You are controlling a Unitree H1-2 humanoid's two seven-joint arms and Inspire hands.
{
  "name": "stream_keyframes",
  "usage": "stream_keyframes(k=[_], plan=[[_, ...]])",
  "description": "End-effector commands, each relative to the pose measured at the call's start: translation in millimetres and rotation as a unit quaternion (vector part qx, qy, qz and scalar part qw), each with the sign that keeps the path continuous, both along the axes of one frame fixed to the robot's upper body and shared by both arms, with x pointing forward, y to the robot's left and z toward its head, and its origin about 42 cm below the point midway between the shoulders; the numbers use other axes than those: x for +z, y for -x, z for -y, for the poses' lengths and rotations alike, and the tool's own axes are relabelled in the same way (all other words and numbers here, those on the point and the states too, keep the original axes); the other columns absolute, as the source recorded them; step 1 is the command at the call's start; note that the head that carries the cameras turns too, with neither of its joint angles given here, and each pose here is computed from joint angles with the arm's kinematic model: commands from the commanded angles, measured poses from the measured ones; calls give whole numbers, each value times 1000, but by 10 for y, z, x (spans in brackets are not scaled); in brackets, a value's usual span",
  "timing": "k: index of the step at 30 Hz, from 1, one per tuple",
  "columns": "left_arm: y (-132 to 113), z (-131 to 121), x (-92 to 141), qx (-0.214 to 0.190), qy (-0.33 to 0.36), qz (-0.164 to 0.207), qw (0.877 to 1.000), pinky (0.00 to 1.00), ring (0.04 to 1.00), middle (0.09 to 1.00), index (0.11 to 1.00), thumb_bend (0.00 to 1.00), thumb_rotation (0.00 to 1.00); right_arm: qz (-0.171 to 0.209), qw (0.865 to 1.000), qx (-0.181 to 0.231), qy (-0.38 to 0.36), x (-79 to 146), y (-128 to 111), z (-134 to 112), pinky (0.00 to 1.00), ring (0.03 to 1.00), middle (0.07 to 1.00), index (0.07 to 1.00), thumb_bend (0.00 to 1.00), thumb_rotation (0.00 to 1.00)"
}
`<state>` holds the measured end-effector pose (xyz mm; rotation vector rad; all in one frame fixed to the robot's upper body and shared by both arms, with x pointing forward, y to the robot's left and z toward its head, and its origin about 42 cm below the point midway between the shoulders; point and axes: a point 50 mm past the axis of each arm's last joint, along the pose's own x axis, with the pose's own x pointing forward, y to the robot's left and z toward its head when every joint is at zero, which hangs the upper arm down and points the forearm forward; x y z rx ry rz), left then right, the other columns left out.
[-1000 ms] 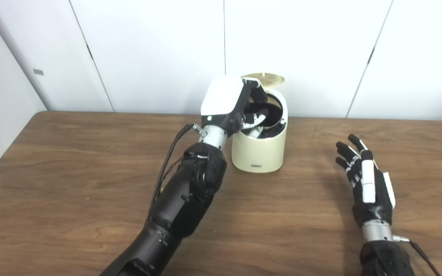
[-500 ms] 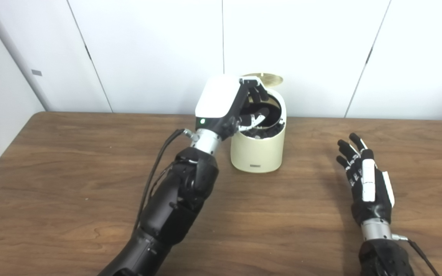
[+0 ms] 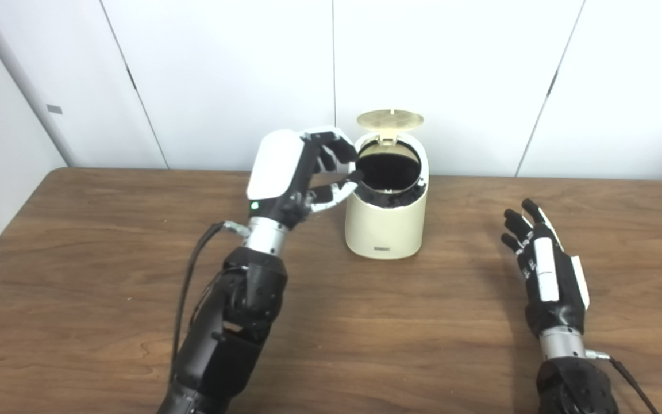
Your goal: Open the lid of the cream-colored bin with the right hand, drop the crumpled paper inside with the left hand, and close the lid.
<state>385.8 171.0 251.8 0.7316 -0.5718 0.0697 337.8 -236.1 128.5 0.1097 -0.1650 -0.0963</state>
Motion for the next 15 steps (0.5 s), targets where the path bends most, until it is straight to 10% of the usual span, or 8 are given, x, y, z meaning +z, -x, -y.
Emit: stream_keyframes(k=[1,15], plan=[[27,-69,122,8,47,22,999,301,423,538,490,470,0,-2,1000,4,0,-78,59,12,842,872,822,898,569,773],[182,-430,-344,26,212,-88,973,456,525,489,514,509,0,2,1000,9,7,-73,58,95,843,889,838,901,570,804]])
